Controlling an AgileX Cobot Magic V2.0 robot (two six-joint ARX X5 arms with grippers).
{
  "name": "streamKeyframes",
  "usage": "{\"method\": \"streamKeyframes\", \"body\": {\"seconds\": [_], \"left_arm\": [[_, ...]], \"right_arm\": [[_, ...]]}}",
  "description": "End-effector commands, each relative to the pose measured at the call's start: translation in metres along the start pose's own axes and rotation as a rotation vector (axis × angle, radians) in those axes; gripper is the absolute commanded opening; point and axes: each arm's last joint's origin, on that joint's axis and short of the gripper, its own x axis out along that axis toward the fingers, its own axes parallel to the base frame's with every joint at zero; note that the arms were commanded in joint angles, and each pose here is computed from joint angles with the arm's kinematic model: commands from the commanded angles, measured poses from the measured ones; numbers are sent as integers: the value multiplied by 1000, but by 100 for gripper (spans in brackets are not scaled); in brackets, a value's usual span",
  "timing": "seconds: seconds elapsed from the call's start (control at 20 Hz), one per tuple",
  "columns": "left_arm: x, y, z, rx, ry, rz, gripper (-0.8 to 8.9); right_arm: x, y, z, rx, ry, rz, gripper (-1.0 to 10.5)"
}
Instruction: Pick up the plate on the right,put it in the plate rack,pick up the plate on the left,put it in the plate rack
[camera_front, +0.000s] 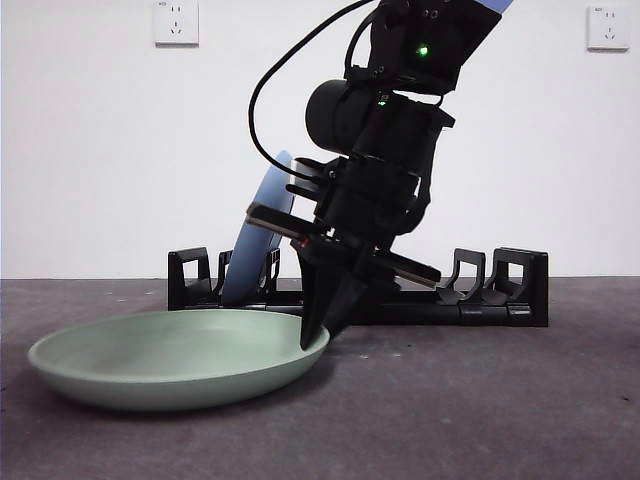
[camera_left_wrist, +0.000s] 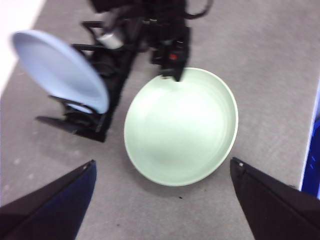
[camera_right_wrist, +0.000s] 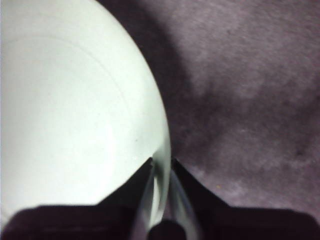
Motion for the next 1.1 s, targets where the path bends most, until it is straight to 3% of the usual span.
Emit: {"method": "streamKeyframes", "body": {"seconds": [0.05,0.3,0.7,0.9,1.1], "left_arm": [[7,-2,3,41,18,-19,450],[16,-6,9,94,40,-58,450],[27,-27,23,407,70,-123,450],[33,-39,33,559,88,-128,450],[43,-45,43,641,110,-66,449]], "right_arm": [[7,-2,-3,10,20,3,-9],[0,1,-3,10,27,54,-12],[-99,20,0,-74,-44,84,-12],[-147,27,-2,-77,-92,99,-12],[-175,32,-5,-79,-73,124,-12]]}}
